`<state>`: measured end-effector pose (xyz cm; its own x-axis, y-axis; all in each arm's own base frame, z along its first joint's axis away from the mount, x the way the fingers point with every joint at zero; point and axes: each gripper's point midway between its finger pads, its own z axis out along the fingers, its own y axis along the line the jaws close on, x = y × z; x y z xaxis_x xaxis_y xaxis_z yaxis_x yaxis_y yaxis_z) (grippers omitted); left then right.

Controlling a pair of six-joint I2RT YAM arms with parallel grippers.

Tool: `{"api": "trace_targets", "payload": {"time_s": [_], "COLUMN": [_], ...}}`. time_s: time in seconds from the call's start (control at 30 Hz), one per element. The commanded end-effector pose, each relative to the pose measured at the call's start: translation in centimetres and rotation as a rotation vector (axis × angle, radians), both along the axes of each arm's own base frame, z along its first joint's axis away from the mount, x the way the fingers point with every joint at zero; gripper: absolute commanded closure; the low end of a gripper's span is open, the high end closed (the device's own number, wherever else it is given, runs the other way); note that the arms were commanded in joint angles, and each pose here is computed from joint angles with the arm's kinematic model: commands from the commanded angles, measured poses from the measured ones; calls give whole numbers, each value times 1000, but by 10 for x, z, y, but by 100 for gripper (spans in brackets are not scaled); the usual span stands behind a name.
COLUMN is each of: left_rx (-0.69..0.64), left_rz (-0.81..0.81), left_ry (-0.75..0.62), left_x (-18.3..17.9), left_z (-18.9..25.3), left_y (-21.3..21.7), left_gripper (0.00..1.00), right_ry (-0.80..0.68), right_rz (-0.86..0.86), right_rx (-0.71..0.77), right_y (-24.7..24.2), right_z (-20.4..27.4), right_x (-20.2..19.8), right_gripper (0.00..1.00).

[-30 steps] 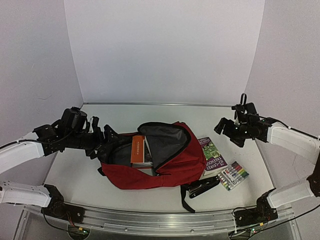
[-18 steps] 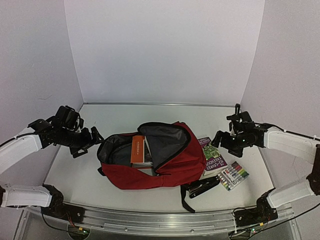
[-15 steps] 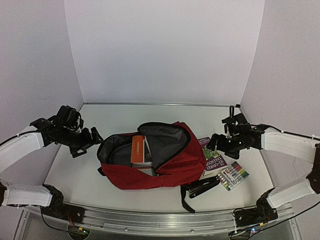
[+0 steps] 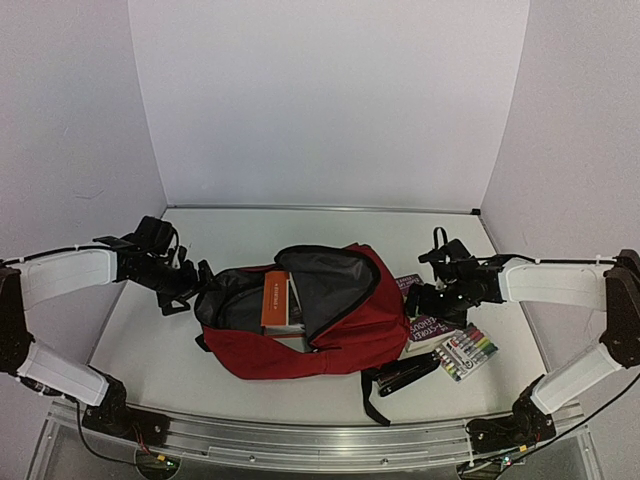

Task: Pack the student bag
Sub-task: Move the student bag to the center of the board.

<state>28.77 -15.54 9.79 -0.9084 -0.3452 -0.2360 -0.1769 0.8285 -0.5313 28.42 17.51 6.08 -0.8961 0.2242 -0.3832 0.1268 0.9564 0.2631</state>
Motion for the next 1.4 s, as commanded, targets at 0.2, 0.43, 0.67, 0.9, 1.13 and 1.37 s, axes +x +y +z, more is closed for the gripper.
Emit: {"api": "trace_targets", "payload": {"time_s": [0.2, 0.43, 0.67, 0.9, 1.13, 1.37], "left_rx": [-106, -145, -134, -164, -184, -160], "left_rz": [43, 227, 345, 325, 326, 330], "left_ry": [-28, -96, -111, -84, -101, -106], "left_x": [35, 49, 33, 21, 15, 8], "left_z": [-3, 28, 34, 29, 39, 47], "left_y": [4, 68, 119, 114, 111, 113], "left_gripper": [76, 100, 100, 98, 88, 65], "right_ry": [-119, -109, -87, -59, -20, 30], "right_rz": [-36, -34, 2, 28, 43, 82], "right_rx": [82, 24, -138, -310, -472, -517], "right_y": [5, 5, 14, 14, -2, -3], "right_z": [33, 23, 3, -19, -39, -61], "right_x": [9, 10, 18, 28, 31, 27], "right_gripper": [2, 2, 2, 2, 2, 24]}}
